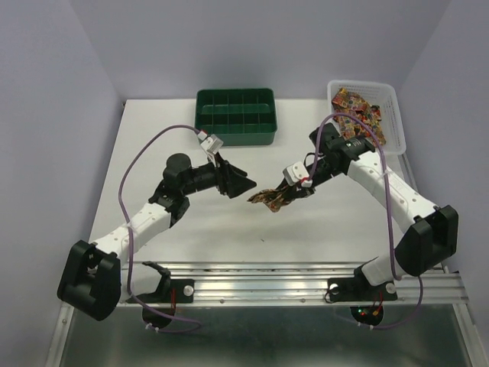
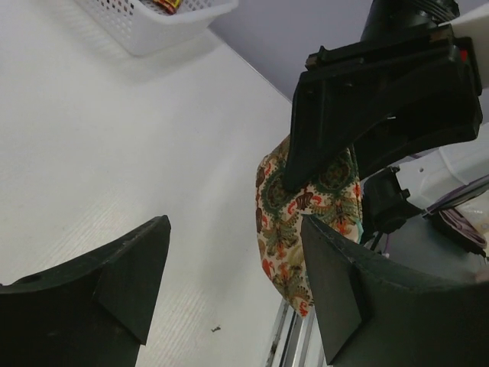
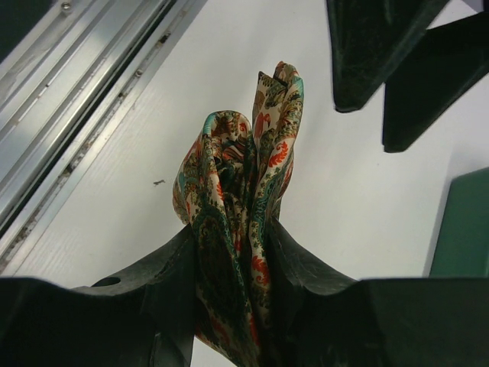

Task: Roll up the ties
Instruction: Place the rolled tie into the container

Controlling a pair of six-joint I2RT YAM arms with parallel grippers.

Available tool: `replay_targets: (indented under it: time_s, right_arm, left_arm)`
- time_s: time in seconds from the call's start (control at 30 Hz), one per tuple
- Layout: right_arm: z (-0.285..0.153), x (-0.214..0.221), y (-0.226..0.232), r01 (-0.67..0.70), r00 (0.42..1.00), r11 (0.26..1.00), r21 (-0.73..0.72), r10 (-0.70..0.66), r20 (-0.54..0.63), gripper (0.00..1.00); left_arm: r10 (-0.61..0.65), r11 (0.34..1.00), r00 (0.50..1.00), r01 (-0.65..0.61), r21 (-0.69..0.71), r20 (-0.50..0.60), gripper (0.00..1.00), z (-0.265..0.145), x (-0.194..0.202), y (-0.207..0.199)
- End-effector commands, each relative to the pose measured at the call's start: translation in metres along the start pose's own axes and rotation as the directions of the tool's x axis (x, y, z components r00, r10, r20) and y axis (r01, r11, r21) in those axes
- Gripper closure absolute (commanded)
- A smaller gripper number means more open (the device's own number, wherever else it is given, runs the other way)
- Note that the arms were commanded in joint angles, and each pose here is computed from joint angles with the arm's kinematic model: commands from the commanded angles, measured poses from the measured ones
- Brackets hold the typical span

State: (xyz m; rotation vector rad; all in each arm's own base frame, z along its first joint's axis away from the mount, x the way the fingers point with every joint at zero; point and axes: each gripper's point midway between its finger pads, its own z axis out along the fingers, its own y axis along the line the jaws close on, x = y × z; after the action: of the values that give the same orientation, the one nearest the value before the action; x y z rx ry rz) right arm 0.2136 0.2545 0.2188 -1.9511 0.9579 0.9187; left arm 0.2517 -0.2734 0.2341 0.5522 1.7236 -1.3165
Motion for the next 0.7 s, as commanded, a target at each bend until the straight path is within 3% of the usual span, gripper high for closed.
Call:
replay_targets:
  time_s: [0.0, 0.07, 0.1, 0.2, 0.53, 0.67]
  right_arm:
    - [-0.007, -0.025, -0.022, 0.022, 0.999, 0.994, 0.108, -0.025, 0.034, 0.99]
    - [-0.007, -0.027, -0.021, 0.011, 0.999, 0.994, 0.111, -0.016, 0.045, 0.99]
    - [-0.008, -0.03, -0.02, 0.007, 0.999, 0.994, 0.112, -0.013, 0.052, 0.99]
    - [-0.009, -0.034, -0.024, -0.001, 0.998, 0.992, 0.124, -0.006, 0.063, 0.99]
    - [-0.008, -0.037, -0.052, -0.135, 0.987, 0.97, 0.202, 0.113, 0.118, 0.99]
    - [-0.011, -0.035, -0.077, -0.135, 0.987, 0.946, 0.293, 0.101, 0.128, 0.99]
  left_arm:
    - [0.074, 0.989, 0.996, -0.08, 0.123, 0.048, 0.2, -0.002, -0.003, -0.027]
    - [0.069, 0.988, 0.997, -0.075, 0.135, 0.043, 0.25, 0.0, 0.0, -0.03]
    - [0.061, 0.988, 0.998, -0.065, 0.139, 0.032, 0.36, 0.003, 0.002, -0.03]
    - [0.048, 0.988, 0.999, -0.05, 0.146, 0.015, 0.47, 0.008, 0.007, -0.031]
    - [0.014, 0.992, 1.0, -0.016, 0.128, 0.013, 0.47, 0.016, 0.009, -0.029]
    - [-0.002, 0.996, 1.0, 0.001, 0.088, 0.013, 0.5, 0.022, 0.008, -0.02]
